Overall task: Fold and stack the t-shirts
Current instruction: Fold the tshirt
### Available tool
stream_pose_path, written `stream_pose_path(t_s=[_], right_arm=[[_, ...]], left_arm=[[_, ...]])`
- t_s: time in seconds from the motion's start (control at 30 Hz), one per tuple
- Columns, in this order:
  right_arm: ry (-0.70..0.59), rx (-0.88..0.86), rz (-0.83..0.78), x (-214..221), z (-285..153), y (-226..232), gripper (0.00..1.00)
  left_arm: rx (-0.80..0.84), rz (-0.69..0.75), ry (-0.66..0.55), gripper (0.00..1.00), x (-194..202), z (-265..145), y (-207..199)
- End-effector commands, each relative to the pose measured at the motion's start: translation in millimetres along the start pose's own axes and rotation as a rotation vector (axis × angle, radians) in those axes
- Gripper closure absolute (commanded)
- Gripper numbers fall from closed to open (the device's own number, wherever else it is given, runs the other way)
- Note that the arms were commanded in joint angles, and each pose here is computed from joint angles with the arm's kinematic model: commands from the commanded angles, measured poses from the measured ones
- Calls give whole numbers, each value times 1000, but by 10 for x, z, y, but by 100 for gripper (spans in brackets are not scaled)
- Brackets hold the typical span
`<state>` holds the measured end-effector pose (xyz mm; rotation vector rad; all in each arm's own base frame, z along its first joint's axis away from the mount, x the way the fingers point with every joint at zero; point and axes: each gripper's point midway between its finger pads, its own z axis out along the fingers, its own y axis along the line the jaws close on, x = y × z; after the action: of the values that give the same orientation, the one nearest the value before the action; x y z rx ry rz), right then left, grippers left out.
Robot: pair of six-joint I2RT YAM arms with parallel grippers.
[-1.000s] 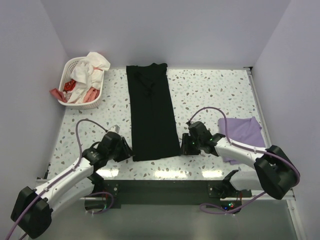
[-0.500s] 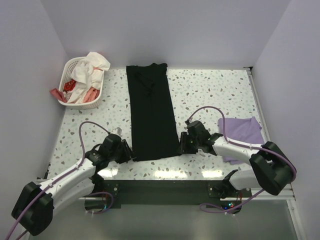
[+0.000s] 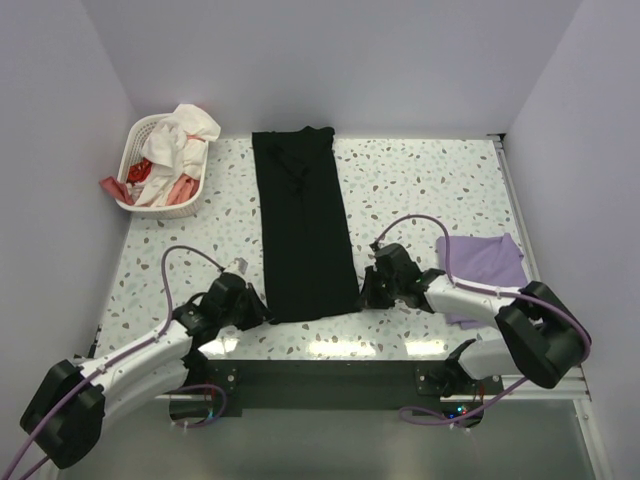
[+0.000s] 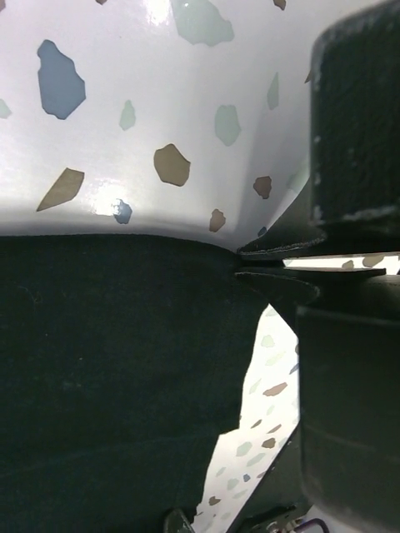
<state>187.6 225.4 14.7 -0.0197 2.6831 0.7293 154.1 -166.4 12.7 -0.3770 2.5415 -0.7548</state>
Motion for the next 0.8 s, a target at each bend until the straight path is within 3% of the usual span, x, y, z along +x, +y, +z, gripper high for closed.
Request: stream_pose_path(t_s=[0.0, 0.27, 0.5, 0.77], right_arm=[[7, -13, -5, 80, -18, -36, 100], [5, -30, -6, 285, -228, -135, 100], [-22, -81, -19, 428, -447, -3, 100], [-87, -62, -74, 134, -594, 228, 100]], left_arm=[[-26, -2, 41, 90, 176, -2, 121], [9, 24, 81, 99, 376, -51, 71], [73, 55, 112, 100, 559, -160, -173], [83, 111, -21, 100, 166, -222, -563]])
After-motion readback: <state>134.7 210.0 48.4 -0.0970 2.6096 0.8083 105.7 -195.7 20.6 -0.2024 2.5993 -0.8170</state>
